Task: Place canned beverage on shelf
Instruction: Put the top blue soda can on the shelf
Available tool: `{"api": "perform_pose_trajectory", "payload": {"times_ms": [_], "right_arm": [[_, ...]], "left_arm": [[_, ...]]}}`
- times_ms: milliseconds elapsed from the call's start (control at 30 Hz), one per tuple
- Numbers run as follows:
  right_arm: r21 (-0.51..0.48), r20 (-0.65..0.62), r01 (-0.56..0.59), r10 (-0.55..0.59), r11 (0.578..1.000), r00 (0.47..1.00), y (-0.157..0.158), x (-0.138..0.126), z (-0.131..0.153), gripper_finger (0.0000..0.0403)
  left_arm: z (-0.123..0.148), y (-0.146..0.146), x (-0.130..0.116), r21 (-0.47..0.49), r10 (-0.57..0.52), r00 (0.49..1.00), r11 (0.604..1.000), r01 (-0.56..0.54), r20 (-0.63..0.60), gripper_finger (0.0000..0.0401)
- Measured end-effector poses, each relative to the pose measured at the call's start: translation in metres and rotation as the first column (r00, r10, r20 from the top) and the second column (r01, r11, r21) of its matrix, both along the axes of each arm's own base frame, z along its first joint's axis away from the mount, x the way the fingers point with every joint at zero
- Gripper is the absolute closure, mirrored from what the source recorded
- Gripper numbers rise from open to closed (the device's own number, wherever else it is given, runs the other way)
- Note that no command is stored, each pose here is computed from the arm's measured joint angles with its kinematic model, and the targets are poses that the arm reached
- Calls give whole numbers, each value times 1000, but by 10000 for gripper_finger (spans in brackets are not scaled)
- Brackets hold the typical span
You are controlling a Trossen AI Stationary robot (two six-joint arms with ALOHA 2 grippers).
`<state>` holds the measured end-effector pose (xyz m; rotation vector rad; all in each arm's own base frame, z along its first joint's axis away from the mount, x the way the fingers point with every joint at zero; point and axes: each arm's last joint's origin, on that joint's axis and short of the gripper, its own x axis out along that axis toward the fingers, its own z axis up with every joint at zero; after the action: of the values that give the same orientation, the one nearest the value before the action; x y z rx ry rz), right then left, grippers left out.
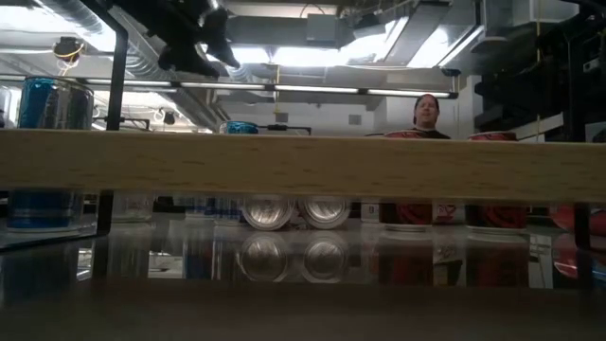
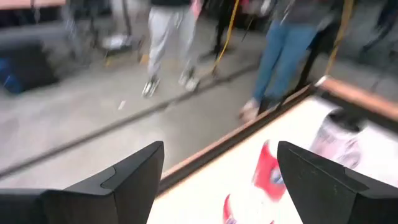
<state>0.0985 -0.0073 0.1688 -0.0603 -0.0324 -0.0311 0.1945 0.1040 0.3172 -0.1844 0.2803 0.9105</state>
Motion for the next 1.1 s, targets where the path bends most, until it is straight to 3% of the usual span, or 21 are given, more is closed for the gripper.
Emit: {"api": "perform_pose_trajectory", "payload": {"times_ms": [333,633,1100], "right_arm": [[0,0,-1,1,1000,1000,0,0,0,402],[0,0,-2,2,1000,1000,0,0,0,402],[0,-1,-2,2,1000,1000,0,0,0,402]], "left_arm": [[-16,25,13,-213,102,967,965,-153,-233,94],[-34,32,15,-286,143,940,928,-236,-311,94],[-65,41,31,-322,119,902,908,-268,-415,94]]}}
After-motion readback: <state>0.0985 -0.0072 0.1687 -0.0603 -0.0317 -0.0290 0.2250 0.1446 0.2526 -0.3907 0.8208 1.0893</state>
